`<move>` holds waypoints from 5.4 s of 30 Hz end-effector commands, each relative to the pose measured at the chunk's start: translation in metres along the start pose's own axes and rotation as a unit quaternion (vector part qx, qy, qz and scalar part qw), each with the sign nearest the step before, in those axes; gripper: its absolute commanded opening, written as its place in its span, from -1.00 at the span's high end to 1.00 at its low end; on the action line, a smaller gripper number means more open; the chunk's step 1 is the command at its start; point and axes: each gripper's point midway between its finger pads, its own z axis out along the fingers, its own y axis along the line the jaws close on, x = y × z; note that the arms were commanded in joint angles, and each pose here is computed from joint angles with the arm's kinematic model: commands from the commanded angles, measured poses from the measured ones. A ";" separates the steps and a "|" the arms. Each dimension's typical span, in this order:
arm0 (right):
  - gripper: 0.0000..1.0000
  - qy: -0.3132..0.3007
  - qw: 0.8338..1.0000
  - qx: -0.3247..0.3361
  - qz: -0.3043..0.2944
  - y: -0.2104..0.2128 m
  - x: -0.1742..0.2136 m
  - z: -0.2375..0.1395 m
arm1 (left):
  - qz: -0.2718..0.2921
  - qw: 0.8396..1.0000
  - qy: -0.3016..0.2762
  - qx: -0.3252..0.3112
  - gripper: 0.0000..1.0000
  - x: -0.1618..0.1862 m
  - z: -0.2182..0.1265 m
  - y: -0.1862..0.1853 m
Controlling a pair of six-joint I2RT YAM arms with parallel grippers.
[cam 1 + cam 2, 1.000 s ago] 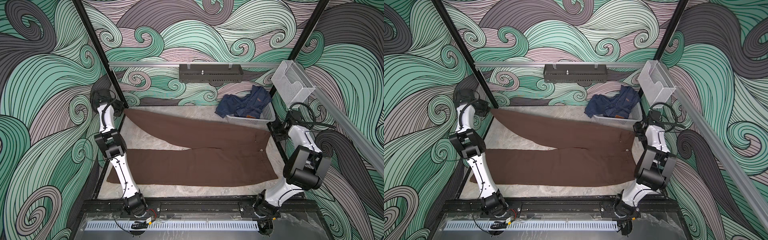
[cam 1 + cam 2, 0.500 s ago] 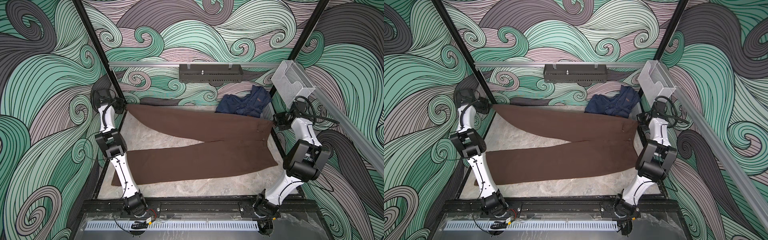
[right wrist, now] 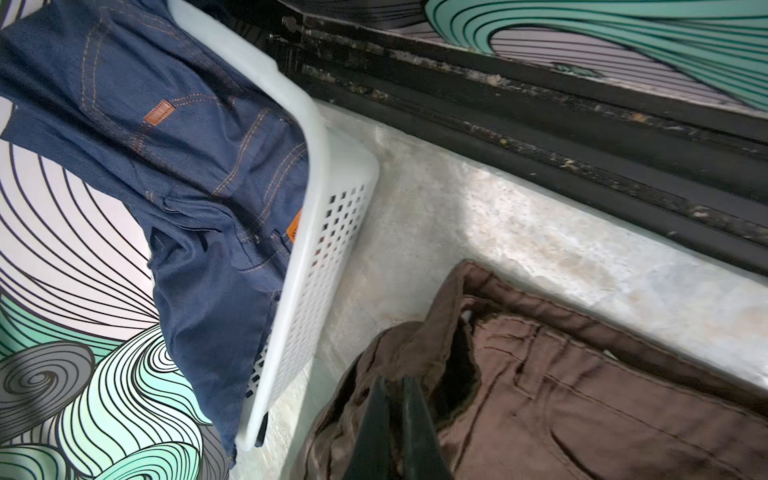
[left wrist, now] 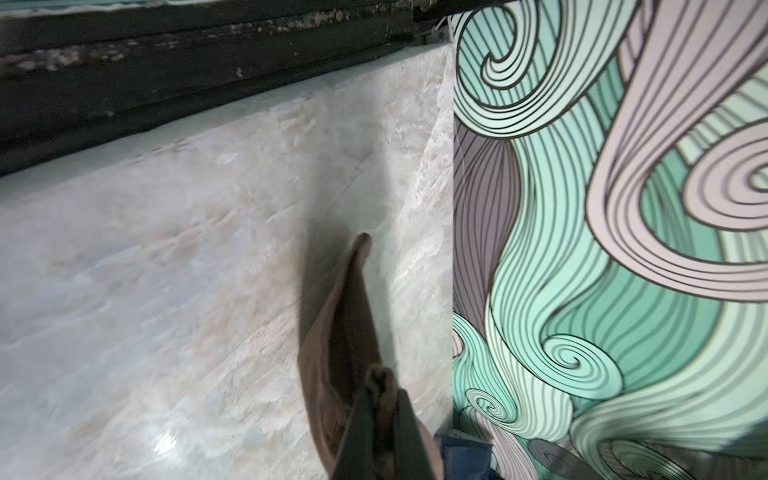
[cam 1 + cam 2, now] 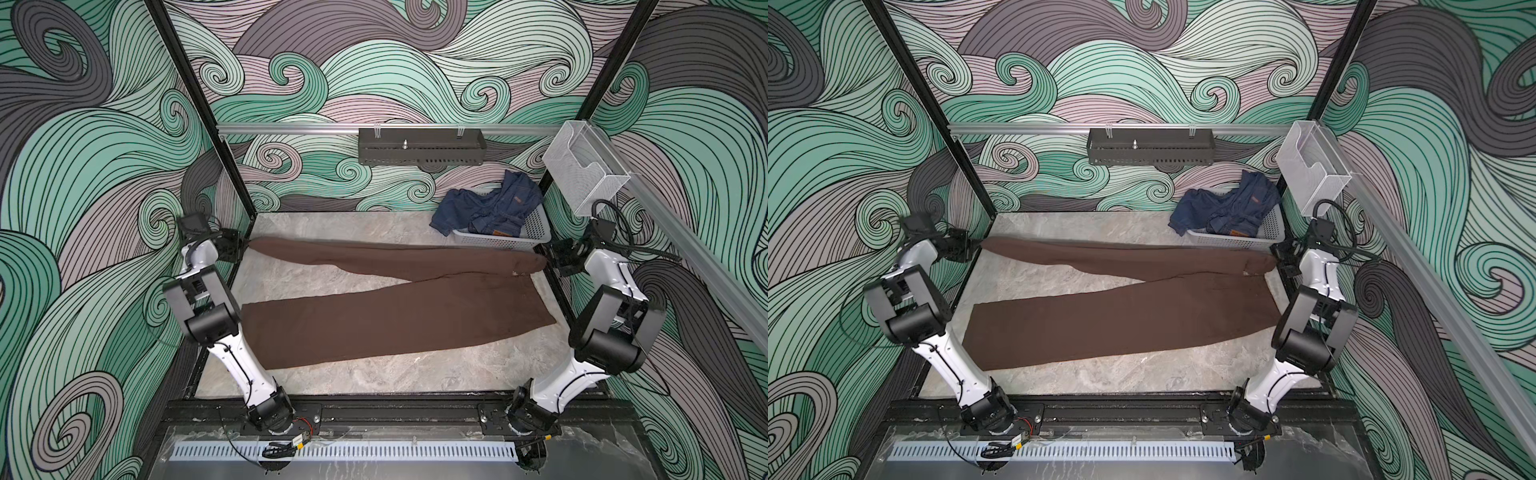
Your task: Fold and stack the trousers
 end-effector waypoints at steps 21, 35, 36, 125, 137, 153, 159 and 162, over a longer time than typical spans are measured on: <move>1.00 -0.060 0.997 0.029 0.027 -0.045 -0.013 -0.050 | -0.012 0.990 -0.084 0.116 1.00 0.015 -0.129 0.017; 1.00 -0.090 0.985 0.132 0.071 -0.121 0.012 -0.059 | -0.054 0.993 -0.100 0.043 1.00 0.045 -0.140 0.100; 1.00 -0.093 0.983 0.141 0.075 -0.128 0.014 -0.060 | -0.069 0.992 -0.102 0.032 1.00 0.045 -0.140 0.112; 1.00 -0.145 0.980 0.134 0.010 -0.094 0.021 -0.034 | -0.135 0.981 -0.140 -0.006 1.00 0.008 -0.122 0.141; 1.00 -0.250 0.963 -0.081 -0.060 0.111 -0.045 -0.074 | -0.054 0.981 -0.161 0.099 1.00 -0.049 -0.124 -0.007; 1.00 -0.256 0.959 0.009 -0.124 0.023 -0.019 -0.027 | -0.062 0.990 -0.111 0.062 1.00 -0.012 -0.097 0.064; 1.00 -0.250 0.958 0.039 -0.132 -0.004 -0.017 -0.025 | -0.075 0.990 -0.108 0.055 1.00 0.005 -0.111 0.094; 1.00 -0.250 0.958 0.038 -0.135 -0.005 -0.019 -0.025 | -0.074 0.990 -0.106 0.063 1.00 0.009 -0.119 0.092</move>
